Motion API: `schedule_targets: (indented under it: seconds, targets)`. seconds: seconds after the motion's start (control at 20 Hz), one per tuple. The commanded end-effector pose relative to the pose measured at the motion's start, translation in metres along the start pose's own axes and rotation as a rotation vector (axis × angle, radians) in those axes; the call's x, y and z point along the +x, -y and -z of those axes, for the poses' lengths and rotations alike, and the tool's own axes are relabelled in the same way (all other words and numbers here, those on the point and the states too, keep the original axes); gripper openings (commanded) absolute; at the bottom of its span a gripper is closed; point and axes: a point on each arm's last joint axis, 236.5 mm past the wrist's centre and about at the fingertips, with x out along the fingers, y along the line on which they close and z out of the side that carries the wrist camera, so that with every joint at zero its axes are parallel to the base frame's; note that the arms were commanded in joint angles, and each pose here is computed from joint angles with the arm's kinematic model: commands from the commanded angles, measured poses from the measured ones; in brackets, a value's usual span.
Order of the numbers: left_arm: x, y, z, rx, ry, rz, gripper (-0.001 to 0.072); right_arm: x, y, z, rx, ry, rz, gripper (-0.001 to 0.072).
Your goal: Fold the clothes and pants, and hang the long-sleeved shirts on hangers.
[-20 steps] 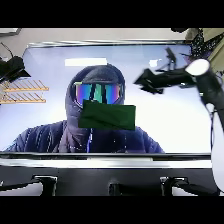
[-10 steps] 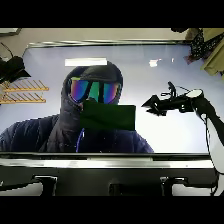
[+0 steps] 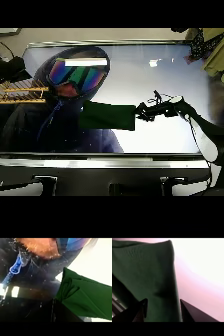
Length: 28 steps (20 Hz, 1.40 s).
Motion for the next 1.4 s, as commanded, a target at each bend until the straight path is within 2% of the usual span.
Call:
schedule_targets:
  seconds: [0.0, 0.1, 0.15, 0.3, 0.5, 0.75, 0.85, 1.35]
  targets:
    - [0.000, -0.001, 0.001, -0.001, -0.005, -0.002, 0.0018, 0.015, 0.004, 0.000, 0.007, 0.015, 0.051, 0.0469]
    - [0.000, -0.001, 0.001, -0.001, -0.005, -0.002, 0.0018, 0.020, 0.000, 0.004, 0.005, 0.004, 0.054, 0.0467]
    - [0.000, -0.001, 0.001, -0.001, -0.005, -0.002, 0.0018, 0.022, -0.003, 0.007, 0.002, -0.004, 0.050, 0.0401]
    - [0.000, -0.001, 0.001, -0.001, -0.005, -0.002, 0.0018, 0.022, -0.020, 0.008, 0.008, -0.001, -0.006, 0.0027]
    - [0.000, -0.001, 0.001, 0.000, -0.007, -0.002, 0.0018, -0.007, -0.066, -0.012, -0.044, 0.081, -0.064, 0.0029]
    - [0.000, -0.001, 0.002, 0.018, -0.009, -0.002, 0.0018, -0.059, -0.094, -0.062, -0.080, 0.211, 0.066, 0.0030]
    - [0.000, -0.001, 0.002, 0.018, -0.009, -0.002, 0.0018, -0.094, -0.100, -0.090, -0.025, 0.308, 0.047, 0.0029]
    - [0.000, -0.001, 0.002, 0.018, -0.009, -0.002, 0.0018, -0.309, -0.051, -0.182, 0.160, 0.767, -0.018, 0.0029]
